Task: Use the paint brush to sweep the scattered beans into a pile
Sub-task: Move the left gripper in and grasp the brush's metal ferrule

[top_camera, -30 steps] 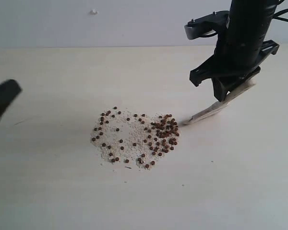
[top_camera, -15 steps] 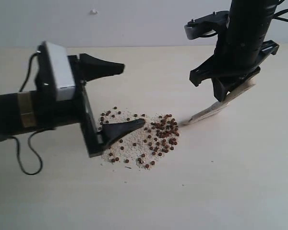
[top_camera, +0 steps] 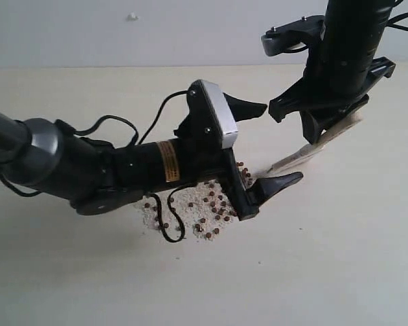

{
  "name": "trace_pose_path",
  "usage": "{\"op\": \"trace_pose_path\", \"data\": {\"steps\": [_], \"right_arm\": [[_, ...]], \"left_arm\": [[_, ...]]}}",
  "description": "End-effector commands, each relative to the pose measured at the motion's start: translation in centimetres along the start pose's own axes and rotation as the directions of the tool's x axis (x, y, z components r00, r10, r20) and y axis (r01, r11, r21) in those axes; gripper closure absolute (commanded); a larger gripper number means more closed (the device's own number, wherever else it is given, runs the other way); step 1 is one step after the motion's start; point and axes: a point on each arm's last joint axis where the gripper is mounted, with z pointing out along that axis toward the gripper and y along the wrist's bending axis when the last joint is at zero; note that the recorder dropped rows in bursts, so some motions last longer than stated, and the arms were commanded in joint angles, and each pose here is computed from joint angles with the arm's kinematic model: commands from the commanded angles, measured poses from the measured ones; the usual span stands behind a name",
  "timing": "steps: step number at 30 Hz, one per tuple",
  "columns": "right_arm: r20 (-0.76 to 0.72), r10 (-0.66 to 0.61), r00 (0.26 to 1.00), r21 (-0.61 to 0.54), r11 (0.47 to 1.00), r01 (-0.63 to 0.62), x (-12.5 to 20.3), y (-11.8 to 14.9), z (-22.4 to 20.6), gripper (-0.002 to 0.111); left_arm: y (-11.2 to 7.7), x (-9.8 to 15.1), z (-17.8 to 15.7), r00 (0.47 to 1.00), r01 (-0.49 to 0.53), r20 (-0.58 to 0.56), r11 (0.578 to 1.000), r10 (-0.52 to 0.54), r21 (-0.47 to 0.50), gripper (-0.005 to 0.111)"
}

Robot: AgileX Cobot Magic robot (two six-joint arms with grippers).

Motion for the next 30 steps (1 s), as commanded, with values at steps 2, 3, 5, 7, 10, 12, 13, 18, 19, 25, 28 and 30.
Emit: {"op": "trace_pose_path", "data": {"steps": [2,3,5,7,10,12,13,18,19,25,28,30], "right_arm": [[0.025,0.007,1.0,-0.001,1.0,-0.007,-0.1,0.0,-0.7,0.108],[0.026,0.007,1.0,-0.001,1.0,-0.007,-0.1,0.0,-0.7,0.108],[0.029,0.003,1.0,-0.005,1.0,-0.003,-0.1,0.0,-0.7,0.108],[0.029,0.003,1.0,-0.005,1.0,-0.003,-0.1,0.0,-0.7,0.108],[0.029,0.003,1.0,-0.005,1.0,-0.003,-0.1,0.0,-0.7,0.108],[0.029,0.003,1.0,-0.005,1.0,-0.003,-0.1,0.0,-0.7,0.108],[0.029,0.003,1.0,-0.005,1.0,-0.003,-0.1,0.0,-0.7,0.108],[0.027,0.008,1.0,-0.005,1.0,-0.008,-0.1,0.0,-0.7,0.108],[0.027,0.008,1.0,-0.005,1.0,-0.008,-0.1,0.0,-0.7,0.108],[0.031,0.002,1.0,-0.003,1.0,-0.002,-0.1,0.0,-0.7,0.108],[0.041,0.008,0.999,-0.003,1.0,-0.008,-0.2,0.0,-0.7,0.108],[0.041,0.009,0.999,-0.005,1.0,-0.008,-0.2,0.0,-0.7,0.108]], "left_arm": [[-0.2,0.8,1.8,0.999,0.049,0.008,0.999,-0.049,-0.007,0.003],[-0.4,1.1,2.1,0.999,0.05,0.004,0.999,-0.05,-0.003,0.003],[-0.1,1.2,2.5,0.999,0.048,0.009,0.999,-0.048,-0.006,0.003],[0.2,1.2,3.0,0.999,0.041,0.01,0.999,-0.041,-0.013,0.003],[0.7,1.5,4.0,0.997,0.066,-0.028,0.998,-0.066,-0.023,0.003],[0.8,1.9,4.6,0.994,0.094,-0.058,0.995,-0.095,-0.028,0.003],[0.9,2.3,4.9,0.992,0.1,-0.072,0.995,-0.102,-0.03,0.003],[1.0,3.0,5.6,0.992,0.098,-0.078,0.995,-0.099,-0.022,0.003],[1.0,3.0,5.7,0.992,0.097,-0.074,0.995,-0.098,-0.02,0.003],[1.1,2.6,6.1,0.991,0.132,-0.024,0.991,-0.132,-0.022,0.003],[1.1,1.8,6.8,0.988,0.156,-0.003,0.988,-0.156,-0.008,0.003],[0.6,1.6,7.1,0.989,0.146,-0.003,0.989,-0.146,0.002,0.003]]}}
